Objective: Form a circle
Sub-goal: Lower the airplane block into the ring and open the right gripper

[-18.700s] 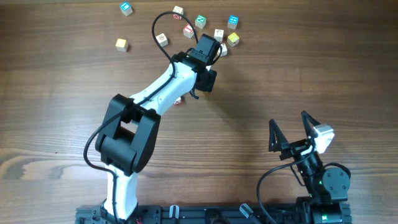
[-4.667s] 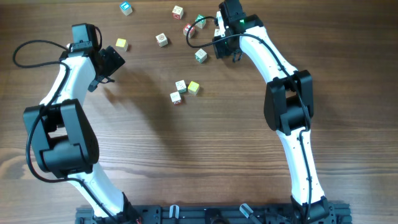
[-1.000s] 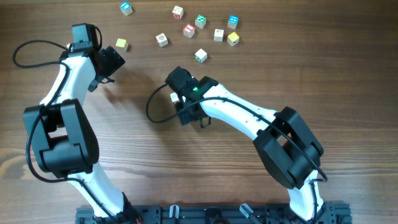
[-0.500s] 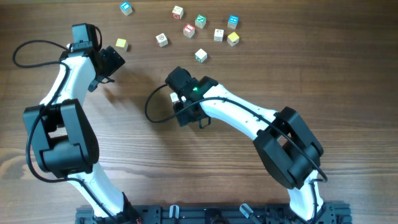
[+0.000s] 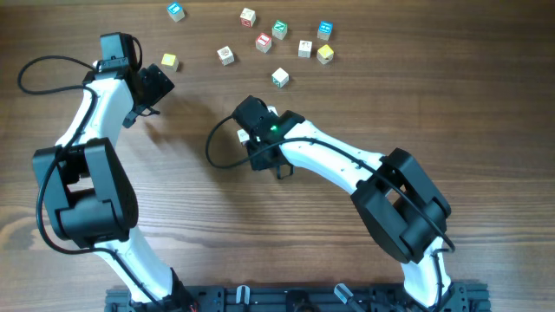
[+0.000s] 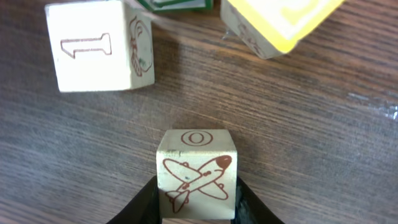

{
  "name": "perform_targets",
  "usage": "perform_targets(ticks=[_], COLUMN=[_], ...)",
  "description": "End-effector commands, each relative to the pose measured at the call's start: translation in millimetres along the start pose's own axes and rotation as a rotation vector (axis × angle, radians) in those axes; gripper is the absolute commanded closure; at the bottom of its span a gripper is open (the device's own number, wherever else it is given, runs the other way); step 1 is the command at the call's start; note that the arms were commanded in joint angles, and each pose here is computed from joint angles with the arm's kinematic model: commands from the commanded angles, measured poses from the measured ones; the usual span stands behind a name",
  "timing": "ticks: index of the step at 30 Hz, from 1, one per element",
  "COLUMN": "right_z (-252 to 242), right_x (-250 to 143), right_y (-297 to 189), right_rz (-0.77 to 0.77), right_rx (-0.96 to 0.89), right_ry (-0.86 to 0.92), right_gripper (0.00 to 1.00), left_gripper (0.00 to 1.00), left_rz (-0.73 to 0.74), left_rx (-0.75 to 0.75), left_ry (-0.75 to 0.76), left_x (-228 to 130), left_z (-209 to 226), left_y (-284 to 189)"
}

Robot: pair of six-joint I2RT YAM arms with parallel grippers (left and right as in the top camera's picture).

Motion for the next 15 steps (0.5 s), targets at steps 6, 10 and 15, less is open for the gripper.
perform_targets(ticks=[6, 10, 15], right_z=[2.3, 1.6, 0.7], right_x=[4.0, 3.3, 4.6], right_y=[5.5, 5.6, 5.5], right_rz=[-0.028, -0.024, -0.039], right_rx=[0.018, 0.013, 0.0], right_ry=[0.07, 0.054, 0.04], right_gripper=[0.68, 0.68, 0.68], left_gripper=[0.0, 0.0, 0.0], left_rz=[-0.026, -0.026, -0.026], left_rx=[-0.011, -0.011, -0.011], left_ry=[0.004, 0.004, 0.004], left_x=[5.9, 5.9, 5.9], left_z=[-1.1, -1.1, -1.1], left_y=[-8.3, -8.3, -8.3])
Point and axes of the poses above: each gripper's point midway between its finger pads, its own y axis out along the fingers, its own z axis along the line the jaws close on, x = y × z, the point moved 9 cm from there along -y, back along the fingers, and after that the axes turned 12 degrees about y, right-handed, at the moved point
